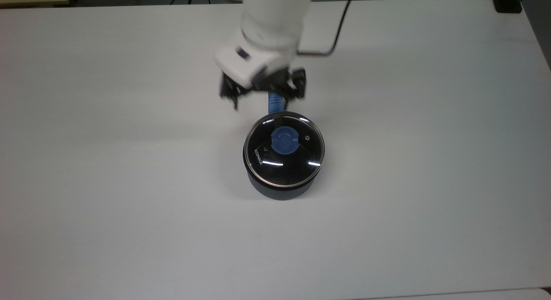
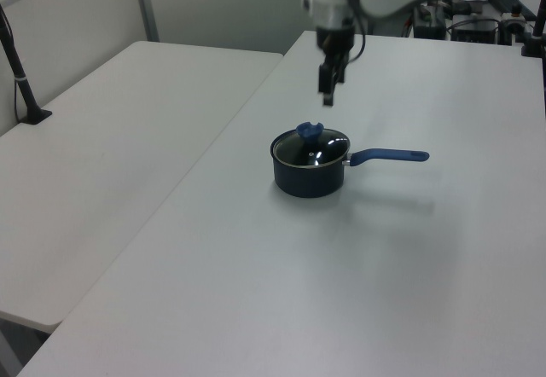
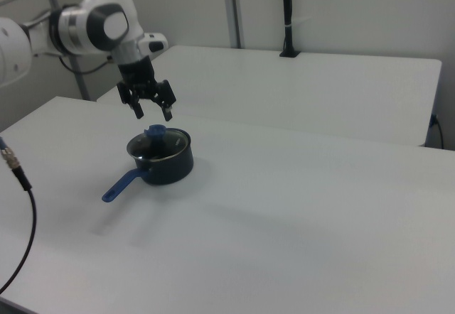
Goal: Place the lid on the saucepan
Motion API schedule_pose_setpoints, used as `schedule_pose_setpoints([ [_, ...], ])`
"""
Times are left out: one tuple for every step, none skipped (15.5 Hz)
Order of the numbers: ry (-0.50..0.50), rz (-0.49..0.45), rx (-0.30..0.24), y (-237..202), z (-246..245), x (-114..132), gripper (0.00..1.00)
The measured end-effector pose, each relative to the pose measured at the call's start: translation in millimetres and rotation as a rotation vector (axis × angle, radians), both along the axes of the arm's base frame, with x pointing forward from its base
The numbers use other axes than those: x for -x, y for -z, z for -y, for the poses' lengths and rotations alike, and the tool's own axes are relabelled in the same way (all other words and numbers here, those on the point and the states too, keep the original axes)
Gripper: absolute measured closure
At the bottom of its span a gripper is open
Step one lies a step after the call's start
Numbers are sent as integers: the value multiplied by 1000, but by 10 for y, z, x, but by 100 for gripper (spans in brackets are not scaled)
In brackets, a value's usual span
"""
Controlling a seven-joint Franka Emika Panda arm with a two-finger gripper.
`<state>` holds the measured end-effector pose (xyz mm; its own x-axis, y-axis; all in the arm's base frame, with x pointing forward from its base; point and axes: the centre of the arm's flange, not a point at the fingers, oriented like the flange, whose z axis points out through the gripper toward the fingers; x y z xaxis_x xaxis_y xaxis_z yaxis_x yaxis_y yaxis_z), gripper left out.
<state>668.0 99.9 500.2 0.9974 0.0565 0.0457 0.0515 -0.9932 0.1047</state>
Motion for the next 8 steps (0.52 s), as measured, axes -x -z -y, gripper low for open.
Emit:
schedule_pose_setpoints([
  [31, -13, -1, -132, 113, 90, 0],
  [55, -22, -4, -254, 244, 189, 0],
  [83, -27, -11, -404, 446, 344, 0],
  [98, -24, -17, -485, 567, 449, 0],
  [111, -20, -23, -561, 685, 555, 0],
  [126, -14, -29, -638, 811, 655, 0],
  [137, -9, -35, -706, 937, 741, 0],
  [148, -4, -39, -754, 1039, 806, 0],
])
